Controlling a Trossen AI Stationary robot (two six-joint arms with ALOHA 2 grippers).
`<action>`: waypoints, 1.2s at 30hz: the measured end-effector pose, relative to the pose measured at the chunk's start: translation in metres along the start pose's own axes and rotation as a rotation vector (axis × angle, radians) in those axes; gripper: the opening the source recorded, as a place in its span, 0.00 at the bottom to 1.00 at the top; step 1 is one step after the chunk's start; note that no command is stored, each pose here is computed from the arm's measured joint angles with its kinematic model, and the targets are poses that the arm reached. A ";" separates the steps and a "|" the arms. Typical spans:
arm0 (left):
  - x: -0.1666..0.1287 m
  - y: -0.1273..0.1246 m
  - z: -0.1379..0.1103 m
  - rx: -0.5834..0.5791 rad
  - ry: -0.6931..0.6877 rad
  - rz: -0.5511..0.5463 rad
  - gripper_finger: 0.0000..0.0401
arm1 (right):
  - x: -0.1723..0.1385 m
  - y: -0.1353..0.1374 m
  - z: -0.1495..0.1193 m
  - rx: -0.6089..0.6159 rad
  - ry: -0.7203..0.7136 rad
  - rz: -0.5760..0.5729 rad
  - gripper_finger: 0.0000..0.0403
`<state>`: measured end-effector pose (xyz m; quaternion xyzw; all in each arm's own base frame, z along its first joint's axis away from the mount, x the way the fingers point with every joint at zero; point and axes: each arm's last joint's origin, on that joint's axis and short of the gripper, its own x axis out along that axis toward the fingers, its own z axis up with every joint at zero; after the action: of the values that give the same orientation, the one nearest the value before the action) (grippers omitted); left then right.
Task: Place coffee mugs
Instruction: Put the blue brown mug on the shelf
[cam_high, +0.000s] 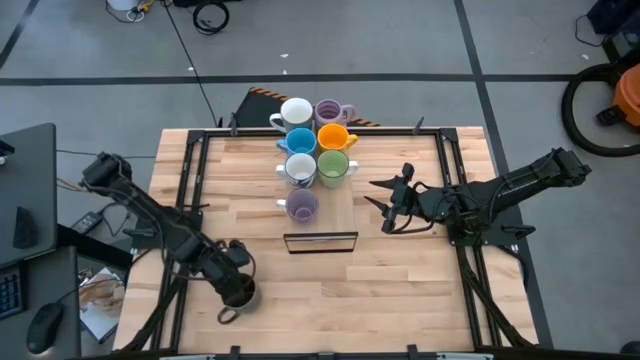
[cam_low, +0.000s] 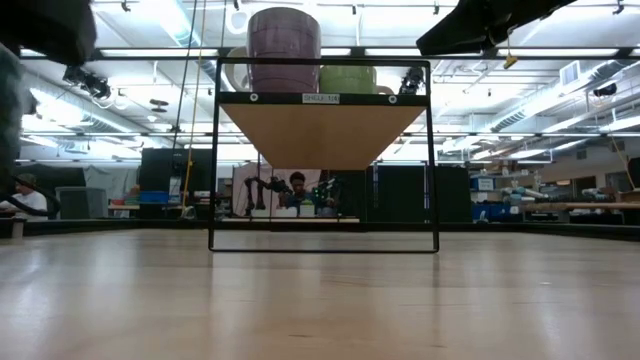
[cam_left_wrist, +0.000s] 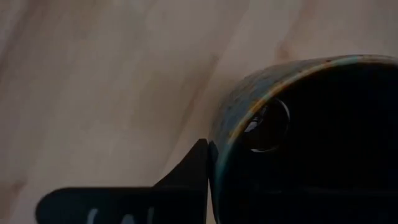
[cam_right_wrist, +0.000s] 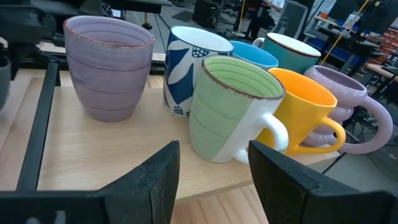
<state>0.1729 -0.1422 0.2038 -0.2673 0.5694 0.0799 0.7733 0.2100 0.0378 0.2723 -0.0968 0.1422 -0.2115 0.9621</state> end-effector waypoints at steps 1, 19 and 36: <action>0.001 0.000 0.002 -0.004 0.000 0.011 0.10 | 0.000 0.000 0.000 0.000 0.000 0.000 0.49; 0.005 -0.051 0.110 0.209 -0.050 -0.031 0.10 | -0.004 0.006 -0.002 -0.009 0.010 0.035 0.49; 0.038 -0.061 0.154 0.291 0.072 0.028 0.11 | -0.016 0.019 -0.007 -0.007 0.044 0.103 0.49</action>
<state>0.3403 -0.1227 0.2203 -0.1474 0.6059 -0.0023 0.7818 0.2012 0.0611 0.2644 -0.0882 0.1688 -0.1631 0.9681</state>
